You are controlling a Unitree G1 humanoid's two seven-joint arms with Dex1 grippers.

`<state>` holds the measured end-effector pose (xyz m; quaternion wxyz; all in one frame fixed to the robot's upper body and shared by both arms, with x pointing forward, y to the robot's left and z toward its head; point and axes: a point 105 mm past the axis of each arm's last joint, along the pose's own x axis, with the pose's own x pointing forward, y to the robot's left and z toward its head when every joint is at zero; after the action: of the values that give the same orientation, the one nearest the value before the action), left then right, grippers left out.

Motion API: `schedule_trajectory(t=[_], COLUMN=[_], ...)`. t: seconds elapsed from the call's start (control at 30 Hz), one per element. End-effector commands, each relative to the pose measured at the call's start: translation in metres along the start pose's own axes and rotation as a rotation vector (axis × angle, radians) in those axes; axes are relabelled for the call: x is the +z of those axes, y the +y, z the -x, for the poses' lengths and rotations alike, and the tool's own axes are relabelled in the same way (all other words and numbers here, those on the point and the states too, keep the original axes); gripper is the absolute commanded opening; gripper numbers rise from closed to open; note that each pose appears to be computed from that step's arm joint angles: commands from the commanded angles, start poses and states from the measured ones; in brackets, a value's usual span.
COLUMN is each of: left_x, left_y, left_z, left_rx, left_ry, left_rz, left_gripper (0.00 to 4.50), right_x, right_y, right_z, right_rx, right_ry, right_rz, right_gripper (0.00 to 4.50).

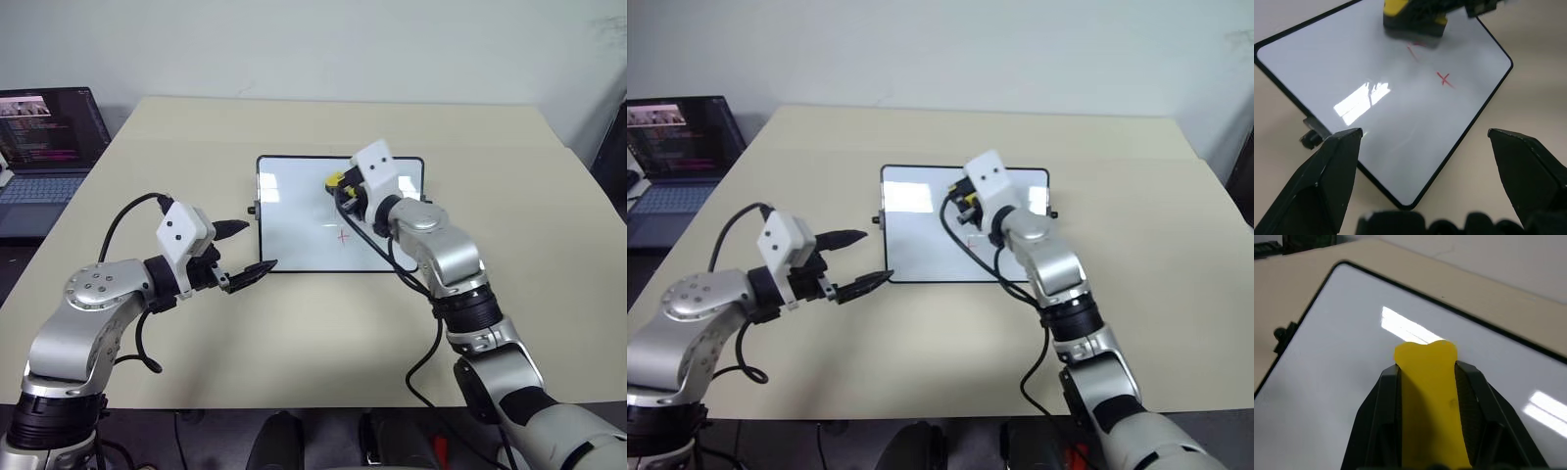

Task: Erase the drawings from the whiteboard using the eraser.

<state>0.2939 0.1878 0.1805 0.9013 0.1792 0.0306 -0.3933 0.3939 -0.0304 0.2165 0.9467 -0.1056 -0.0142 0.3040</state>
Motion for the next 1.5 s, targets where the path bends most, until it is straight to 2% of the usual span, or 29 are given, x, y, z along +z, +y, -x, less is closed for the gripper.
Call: schedule_trajectory(t=[0.03,0.17,0.3,0.4,0.5,0.63,0.77,0.93,1.1,1.33,1.5], left_x=[0.009,0.005,0.0,-0.004,-0.004,-0.004,-0.004,-0.005,-0.006,-0.006,-0.006], left_y=[0.008,0.01,0.014,0.017,0.019,0.019,0.02,0.018,0.013,0.009,0.006], left_z=[0.01,0.012,0.014,0.014,0.014,0.012,0.011,0.009,0.005,0.003,0.004], left_rx=[0.044,0.051,0.054,0.052,0.049,0.03,0.024,0.01,-0.006,-0.013,-0.015], left_ry=[-0.011,0.001,0.021,0.043,0.046,0.044,0.042,0.045,0.045,0.043,0.041], left_rz=[-0.043,-0.038,-0.031,-0.031,-0.03,-0.016,-0.015,-0.01,-0.012,-0.01,-0.006], left_gripper=[4.5,4.5,4.5,4.5,4.5,4.5,4.5,4.5,4.5,4.5,4.5], right_x=[0.029,0.012,-0.025,-0.044,-0.046,-0.044,-0.03,-0.008,0.01,-0.013,-0.046], right_y=[-0.013,-0.021,-0.018,-0.01,-0.005,0.005,0.012,0.015,0.015,0.018,0.026], right_z=[0.026,0.059,0.082,0.092,0.093,0.09,0.077,0.047,0.012,-0.003,0.003], right_rx=[-0.01,0.006,0.032,0.052,0.066,0.101,0.104,0.077,0.058,0.101,0.195], right_ry=[-0.118,-0.095,0.01,0.064,0.073,0.06,0.005,-0.056,-0.081,-0.002,0.1], right_rz=[-0.003,0.008,0.035,0.048,0.063,0.123,0.131,0.167,0.308,0.456,0.494], right_gripper=[1.15,1.15,1.15,1.15,1.15,1.15,1.15,1.15,1.15,1.14,1.14])
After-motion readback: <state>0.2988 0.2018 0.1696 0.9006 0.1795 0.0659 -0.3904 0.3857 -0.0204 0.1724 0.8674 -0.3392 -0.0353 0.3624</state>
